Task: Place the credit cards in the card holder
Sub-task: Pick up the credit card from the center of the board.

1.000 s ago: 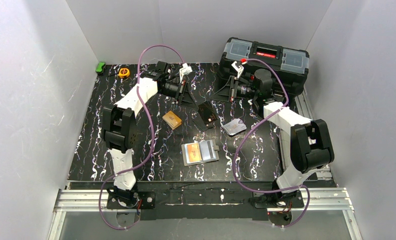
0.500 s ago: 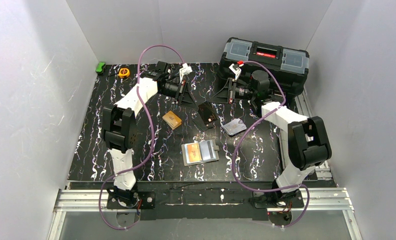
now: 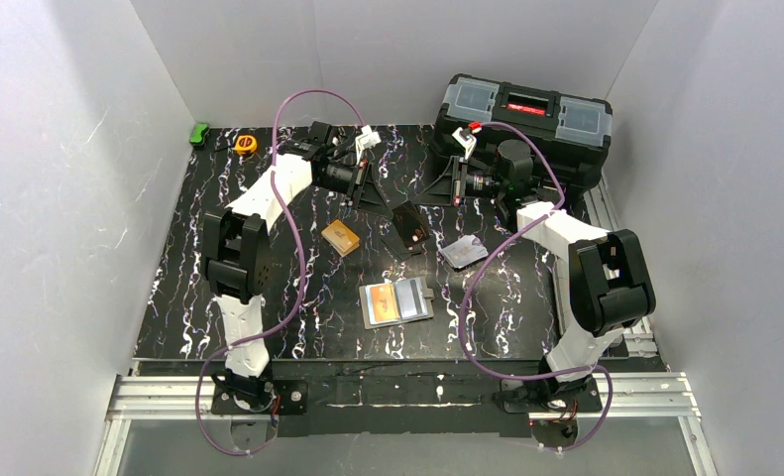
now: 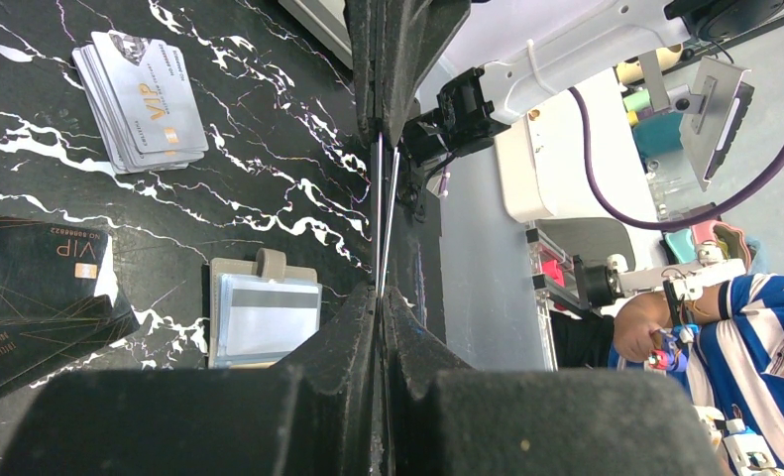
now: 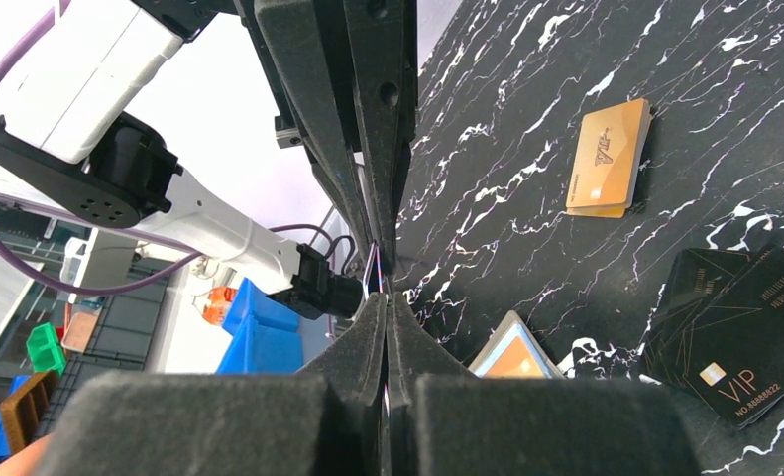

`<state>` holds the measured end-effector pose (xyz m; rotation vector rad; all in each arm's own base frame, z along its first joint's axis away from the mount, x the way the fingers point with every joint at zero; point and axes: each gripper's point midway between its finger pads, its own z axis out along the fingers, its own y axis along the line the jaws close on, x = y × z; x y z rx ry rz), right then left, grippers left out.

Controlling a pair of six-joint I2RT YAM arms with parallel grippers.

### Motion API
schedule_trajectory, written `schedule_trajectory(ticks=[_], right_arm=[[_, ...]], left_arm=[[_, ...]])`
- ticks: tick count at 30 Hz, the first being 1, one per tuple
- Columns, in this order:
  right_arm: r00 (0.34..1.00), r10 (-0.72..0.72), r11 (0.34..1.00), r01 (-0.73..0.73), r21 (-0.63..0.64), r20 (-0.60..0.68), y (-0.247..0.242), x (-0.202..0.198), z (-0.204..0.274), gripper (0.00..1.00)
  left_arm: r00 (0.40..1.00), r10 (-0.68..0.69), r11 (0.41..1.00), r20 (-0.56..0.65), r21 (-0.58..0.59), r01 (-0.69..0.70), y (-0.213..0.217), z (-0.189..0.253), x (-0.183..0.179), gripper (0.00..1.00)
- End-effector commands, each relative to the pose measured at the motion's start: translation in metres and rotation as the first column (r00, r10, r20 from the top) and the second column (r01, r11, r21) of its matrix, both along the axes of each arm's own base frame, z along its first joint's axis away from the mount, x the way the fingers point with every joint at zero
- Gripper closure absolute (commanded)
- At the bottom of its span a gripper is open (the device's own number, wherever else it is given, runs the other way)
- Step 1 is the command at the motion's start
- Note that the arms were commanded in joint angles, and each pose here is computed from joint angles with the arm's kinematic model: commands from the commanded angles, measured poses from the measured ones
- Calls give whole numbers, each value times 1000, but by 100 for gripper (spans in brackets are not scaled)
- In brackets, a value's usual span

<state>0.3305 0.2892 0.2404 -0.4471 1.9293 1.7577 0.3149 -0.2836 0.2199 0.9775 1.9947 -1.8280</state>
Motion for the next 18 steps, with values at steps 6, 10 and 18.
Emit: schedule_trajectory(ticks=[6,10,18], right_arm=[[997,70,997,-70,21,27,7,-14,4,99],[997,75,997,-75,14,10,6,-18,-3,99],[996,92,996,-92,12,-1,8,-24,-7,91]], left_arm=[[998,-19,998,54,-53,22,-1,33,-7,100],[998,-21,998,54,-57,24,-2,34,-7,100],[999,-19,998,49,-60,22,-3,36,-5,100]])
